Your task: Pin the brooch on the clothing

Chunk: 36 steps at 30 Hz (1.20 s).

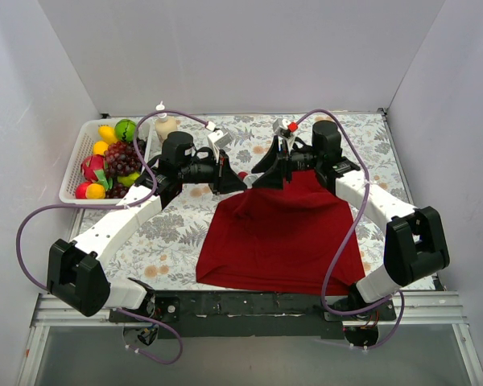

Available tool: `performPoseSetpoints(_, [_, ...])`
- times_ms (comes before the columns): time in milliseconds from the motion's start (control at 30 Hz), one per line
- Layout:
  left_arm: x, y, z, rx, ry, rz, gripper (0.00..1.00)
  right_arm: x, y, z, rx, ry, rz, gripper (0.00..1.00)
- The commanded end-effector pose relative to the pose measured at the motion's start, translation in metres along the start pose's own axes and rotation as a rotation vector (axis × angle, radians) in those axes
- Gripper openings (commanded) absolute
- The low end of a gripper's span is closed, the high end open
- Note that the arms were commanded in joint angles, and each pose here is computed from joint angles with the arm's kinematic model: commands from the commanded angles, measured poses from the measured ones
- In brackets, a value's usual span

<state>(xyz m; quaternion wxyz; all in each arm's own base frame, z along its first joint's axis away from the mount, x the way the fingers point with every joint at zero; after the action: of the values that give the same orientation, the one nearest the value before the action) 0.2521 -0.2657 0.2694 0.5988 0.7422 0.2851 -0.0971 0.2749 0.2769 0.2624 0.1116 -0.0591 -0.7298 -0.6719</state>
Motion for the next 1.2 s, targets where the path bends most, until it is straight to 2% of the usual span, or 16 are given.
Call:
performPoseSetpoints(0, [-0.019,0.029,-0.008,-0.07,-0.039,0.098,0.0,0.011,0.019,0.007,-0.019,0.054,-0.065,0.66])
performPoseSetpoints(133, [-0.019,0.03,-0.007,-0.071,-0.039,0.098,0.0,0.011,0.018,0.008,-0.018,0.058,-0.063,0.68])
performPoseSetpoints(367, [-0.02,0.029,-0.008,-0.066,-0.038,0.098,0.0,0.014,0.02,0.008,-0.017,0.076,-0.071,0.66])
performPoseSetpoints(633, [-0.025,0.029,-0.011,-0.064,-0.046,0.106,0.0,0.016,0.03,-0.002,-0.027,0.092,-0.103,0.7])
performPoseSetpoints(1167, [-0.022,0.028,-0.009,-0.059,-0.042,0.099,0.0,0.015,0.023,0.002,-0.023,0.107,-0.053,0.62])
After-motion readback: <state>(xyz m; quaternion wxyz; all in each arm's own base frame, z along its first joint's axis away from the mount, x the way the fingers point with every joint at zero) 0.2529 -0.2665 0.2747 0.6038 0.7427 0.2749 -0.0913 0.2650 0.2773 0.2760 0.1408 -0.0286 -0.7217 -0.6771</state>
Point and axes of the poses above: each gripper's point midway between its finger pads, its own z axis out along the fingers, its own x axis along the line the jaws close on, y = z × x, the point moved 3 cm from there along -z, back along the fingers, and after that the axes turned 2 degrees about -z, right-handed, at the moved point
